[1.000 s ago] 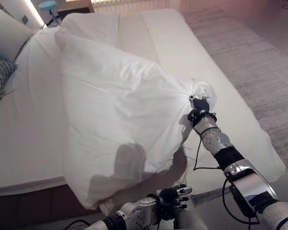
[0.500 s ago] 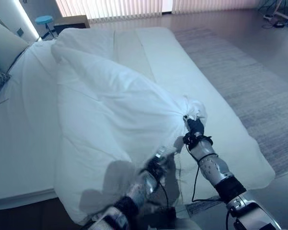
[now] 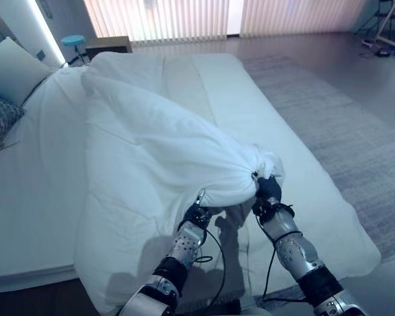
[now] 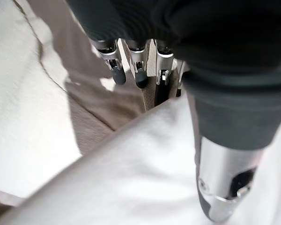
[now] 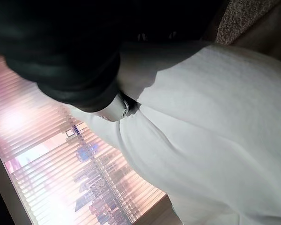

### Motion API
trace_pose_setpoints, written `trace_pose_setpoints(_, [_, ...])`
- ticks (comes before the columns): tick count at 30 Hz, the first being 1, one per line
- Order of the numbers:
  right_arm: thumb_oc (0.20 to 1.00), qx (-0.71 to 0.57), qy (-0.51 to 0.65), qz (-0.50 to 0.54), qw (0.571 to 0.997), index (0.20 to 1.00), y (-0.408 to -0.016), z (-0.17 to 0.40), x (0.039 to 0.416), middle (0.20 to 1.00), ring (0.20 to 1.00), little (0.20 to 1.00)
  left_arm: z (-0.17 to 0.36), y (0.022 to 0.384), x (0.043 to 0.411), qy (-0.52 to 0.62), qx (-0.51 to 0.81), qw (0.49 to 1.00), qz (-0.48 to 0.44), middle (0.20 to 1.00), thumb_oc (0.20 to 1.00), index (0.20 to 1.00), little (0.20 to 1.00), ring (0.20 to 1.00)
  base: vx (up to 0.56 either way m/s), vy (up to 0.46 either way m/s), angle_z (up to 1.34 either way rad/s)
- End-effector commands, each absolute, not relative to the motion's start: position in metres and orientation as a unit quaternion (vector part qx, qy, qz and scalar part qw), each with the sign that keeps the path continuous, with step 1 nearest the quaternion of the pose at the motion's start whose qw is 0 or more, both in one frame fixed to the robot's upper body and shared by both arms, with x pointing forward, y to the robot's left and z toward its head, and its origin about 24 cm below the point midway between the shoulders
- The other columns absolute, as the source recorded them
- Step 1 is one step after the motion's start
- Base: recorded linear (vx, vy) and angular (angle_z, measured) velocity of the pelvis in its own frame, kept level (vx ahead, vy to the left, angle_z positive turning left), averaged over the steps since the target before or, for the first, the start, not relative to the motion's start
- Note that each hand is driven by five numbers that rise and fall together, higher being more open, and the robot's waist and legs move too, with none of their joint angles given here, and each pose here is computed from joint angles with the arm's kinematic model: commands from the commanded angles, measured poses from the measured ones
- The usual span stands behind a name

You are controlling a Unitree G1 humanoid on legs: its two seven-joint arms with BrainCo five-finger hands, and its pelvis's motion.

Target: Make the bed

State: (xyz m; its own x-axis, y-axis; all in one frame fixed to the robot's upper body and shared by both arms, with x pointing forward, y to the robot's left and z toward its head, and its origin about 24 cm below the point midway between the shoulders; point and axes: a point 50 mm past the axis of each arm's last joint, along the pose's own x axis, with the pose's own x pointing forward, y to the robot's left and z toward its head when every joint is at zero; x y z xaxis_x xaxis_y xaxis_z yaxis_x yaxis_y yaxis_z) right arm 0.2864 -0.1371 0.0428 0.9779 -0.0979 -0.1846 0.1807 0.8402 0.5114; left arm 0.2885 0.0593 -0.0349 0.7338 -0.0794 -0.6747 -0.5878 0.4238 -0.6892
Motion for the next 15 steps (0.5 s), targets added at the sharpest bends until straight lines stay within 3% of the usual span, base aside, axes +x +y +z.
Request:
trace_pose_setpoints(1, [0.2,0.296,-0.084,-0.187,0.933,0.2,-0.203,0.087,0.288,0.2,0.2,0.2,-0.035,0.09,0.294,0.257,-0.57,0.732,0.271,1.0,1.0,1.0,1.0,1.0,0.03,-0.031,0.16])
trace_pose_setpoints(15, [0.2,0.326,-0.096,-0.285,0.896,0.2,-0.224,0.076,0.276,0.2,0.2,0.2,-0.025,0.108,0.296,0.203,-0.621,0.691,0.31,1.0,1.0,1.0,1.0,1.0,-0.03,-0.038,0.17])
